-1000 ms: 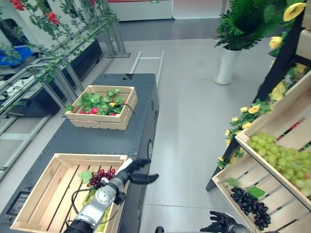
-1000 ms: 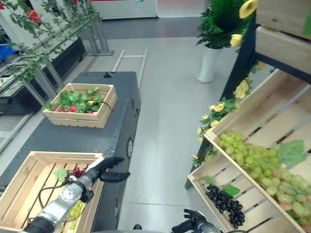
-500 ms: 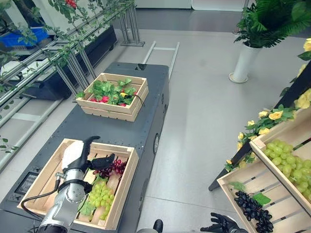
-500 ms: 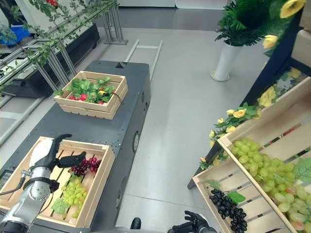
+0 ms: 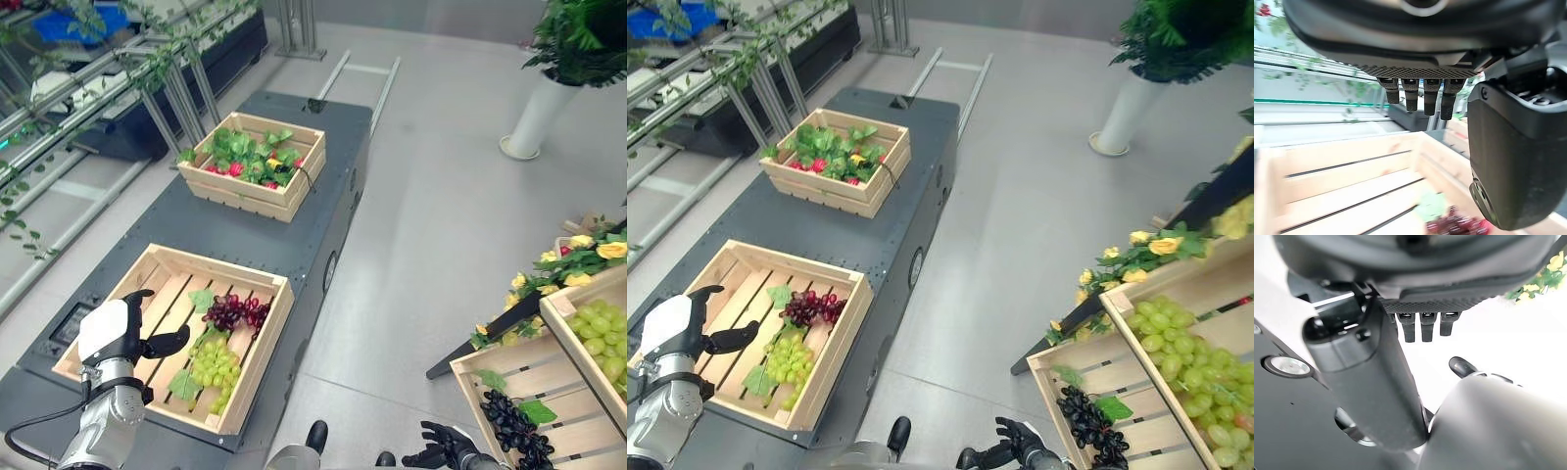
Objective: Pick up the fruits from the basket on one side to the basket on the other side
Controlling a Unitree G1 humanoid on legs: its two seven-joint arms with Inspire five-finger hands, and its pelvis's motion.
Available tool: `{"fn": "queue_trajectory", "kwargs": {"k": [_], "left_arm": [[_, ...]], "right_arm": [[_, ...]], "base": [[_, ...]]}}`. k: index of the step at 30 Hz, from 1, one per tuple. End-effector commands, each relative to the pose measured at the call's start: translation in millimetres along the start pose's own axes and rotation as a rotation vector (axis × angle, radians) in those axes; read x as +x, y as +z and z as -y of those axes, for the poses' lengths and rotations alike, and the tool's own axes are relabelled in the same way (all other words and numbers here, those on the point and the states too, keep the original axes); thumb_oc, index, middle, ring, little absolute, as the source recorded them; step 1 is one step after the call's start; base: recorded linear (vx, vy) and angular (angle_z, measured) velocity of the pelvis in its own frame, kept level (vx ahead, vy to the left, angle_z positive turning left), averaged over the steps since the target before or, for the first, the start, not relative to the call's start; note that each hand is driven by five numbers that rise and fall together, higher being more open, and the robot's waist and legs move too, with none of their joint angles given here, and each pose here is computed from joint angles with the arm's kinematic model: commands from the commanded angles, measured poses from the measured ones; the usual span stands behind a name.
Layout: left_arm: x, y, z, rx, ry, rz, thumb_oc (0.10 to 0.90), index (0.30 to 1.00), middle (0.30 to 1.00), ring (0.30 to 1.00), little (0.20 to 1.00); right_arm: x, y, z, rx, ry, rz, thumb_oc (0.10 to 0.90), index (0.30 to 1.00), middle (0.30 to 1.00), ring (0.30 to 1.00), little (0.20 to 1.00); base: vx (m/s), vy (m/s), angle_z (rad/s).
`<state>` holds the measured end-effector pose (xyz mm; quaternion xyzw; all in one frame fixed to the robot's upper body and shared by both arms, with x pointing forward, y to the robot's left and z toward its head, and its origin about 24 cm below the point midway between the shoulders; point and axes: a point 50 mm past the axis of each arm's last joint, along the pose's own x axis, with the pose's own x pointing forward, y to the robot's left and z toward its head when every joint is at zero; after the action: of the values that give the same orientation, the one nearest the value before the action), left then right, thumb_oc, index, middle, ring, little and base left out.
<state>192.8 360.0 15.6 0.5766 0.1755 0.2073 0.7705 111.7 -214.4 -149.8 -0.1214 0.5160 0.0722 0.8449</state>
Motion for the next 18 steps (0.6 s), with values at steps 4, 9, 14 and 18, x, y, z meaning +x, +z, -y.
{"fn": "queue_trajectory", "kwargs": {"k": [4,9,14,18], "left_arm": [[36,4,-76,0.114,0.297,0.088,0.8,0.9,0.9,0.9,0.9],[43,7,-88,0.186,0.29,0.132,0.8,0.9,0.9,0.9,0.9],[49,14,-100,0.242,0.328,0.18,0.8,0.9,0.9,0.9,0.9],[51,19,-103,0.26,0.351,0.21,0.8,0.9,0.9,0.9,0.9]], "right_arm": [[2,30,-1,-0.065,0.033,0.123,0.8,0.9,0.9,0.9,0.9],[4,45,2,-0.035,0.036,0.169,0.8,0.9,0.9,0.9,0.9],[4,58,4,0.009,0.049,0.212,0.8,0.9,0.9,0.9,0.9],[4,64,7,0.062,0.035,0.246,0.8,0.9,0.9,0.9,0.9]], "base": [[-0.05,-0.009,0.26],[-0.08,-0.024,0.13],[-0.07,-0.018,0.09],[-0.03,0.018,0.14]]}}
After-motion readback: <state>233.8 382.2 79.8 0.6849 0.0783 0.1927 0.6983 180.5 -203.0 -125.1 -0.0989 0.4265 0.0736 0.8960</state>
